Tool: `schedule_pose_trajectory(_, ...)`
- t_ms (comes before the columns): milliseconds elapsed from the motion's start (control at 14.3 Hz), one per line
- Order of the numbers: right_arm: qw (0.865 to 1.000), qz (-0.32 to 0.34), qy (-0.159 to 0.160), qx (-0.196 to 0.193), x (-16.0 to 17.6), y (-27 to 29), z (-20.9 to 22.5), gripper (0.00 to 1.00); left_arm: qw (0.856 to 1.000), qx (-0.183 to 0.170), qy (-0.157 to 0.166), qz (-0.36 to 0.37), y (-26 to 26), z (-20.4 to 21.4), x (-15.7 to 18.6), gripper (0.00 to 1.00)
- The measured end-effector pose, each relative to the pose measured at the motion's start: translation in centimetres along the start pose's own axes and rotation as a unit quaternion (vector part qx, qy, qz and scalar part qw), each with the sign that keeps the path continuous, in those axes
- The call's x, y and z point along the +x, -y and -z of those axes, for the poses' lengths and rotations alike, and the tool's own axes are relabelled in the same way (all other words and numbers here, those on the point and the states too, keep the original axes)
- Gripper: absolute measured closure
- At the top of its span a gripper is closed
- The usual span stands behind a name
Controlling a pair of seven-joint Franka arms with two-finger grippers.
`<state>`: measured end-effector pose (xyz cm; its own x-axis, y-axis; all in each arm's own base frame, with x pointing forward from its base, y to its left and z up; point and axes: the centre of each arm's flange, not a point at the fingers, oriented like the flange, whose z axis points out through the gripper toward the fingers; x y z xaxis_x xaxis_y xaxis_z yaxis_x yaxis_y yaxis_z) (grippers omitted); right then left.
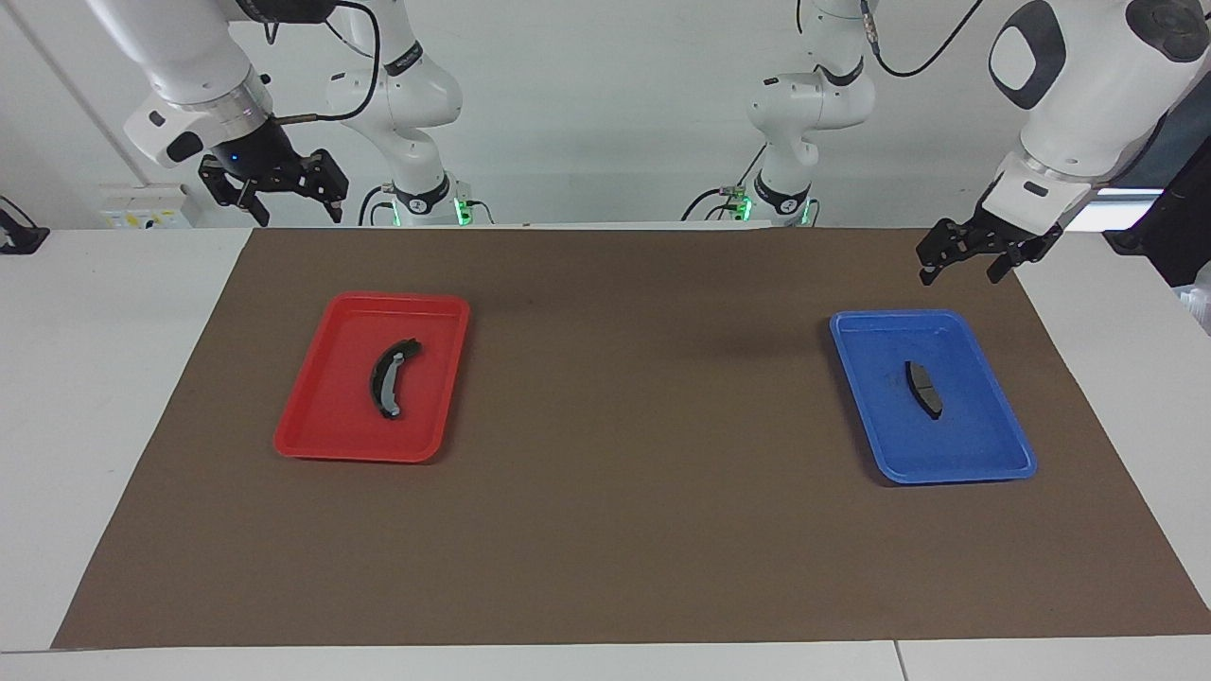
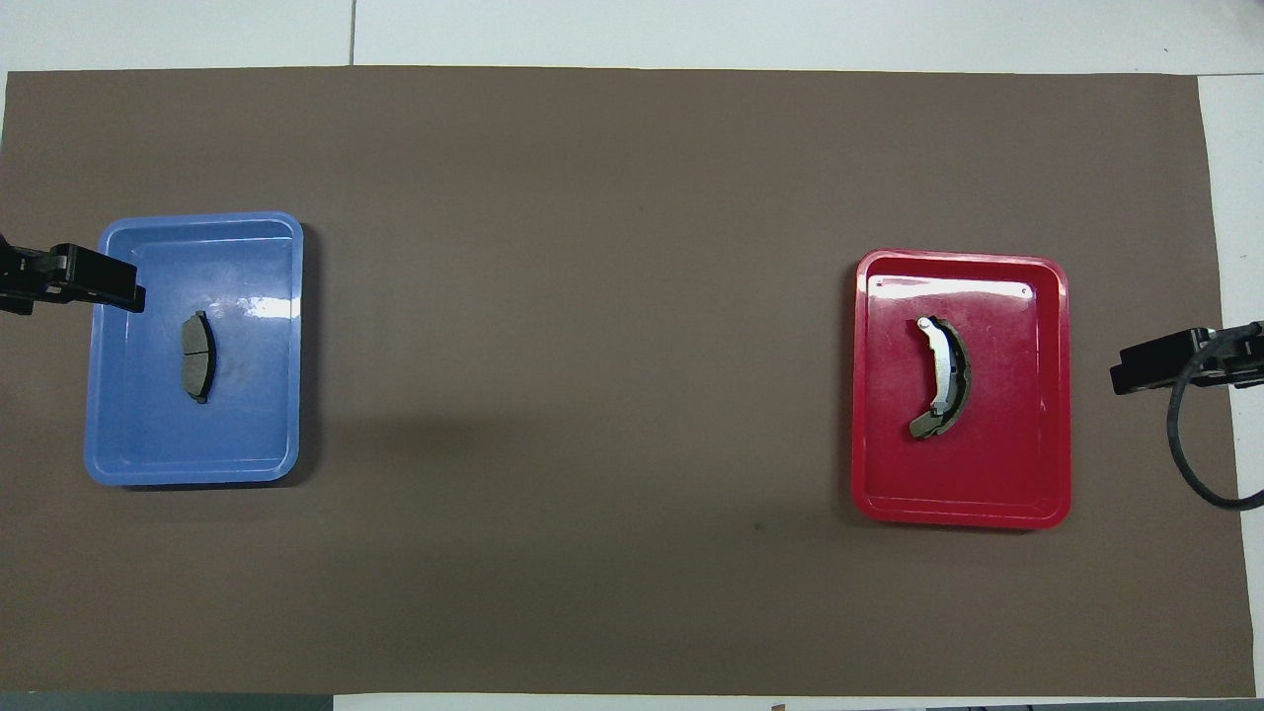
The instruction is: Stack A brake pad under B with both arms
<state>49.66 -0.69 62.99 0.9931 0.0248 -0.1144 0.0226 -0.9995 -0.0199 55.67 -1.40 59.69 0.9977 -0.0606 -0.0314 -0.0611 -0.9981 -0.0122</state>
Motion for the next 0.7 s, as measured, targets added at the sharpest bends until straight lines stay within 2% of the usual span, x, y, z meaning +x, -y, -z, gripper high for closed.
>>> schedule_pose_trajectory(209, 1.000, 0.000, 0.000, 0.000, 0.0, 0.0, 0.0, 0.00, 1.000, 0.000, 0.000, 0.006, 0.7, -0.3, 0.0, 0.00)
schedule_pose_trajectory(349, 1.000, 0.000, 0.000, 0.000, 0.0, 0.0, 0.0, 0.00, 1.000, 0.001, -0.018, 0.009, 1.8, -1.6, 0.1, 0.00)
schedule_pose_trajectory(698, 1.000, 0.000, 0.000, 0.000, 0.0, 0.0, 0.0, 0.00, 0.999, 0.005, -0.043, 0.004, 5.1, -11.1, -0.6, 0.00)
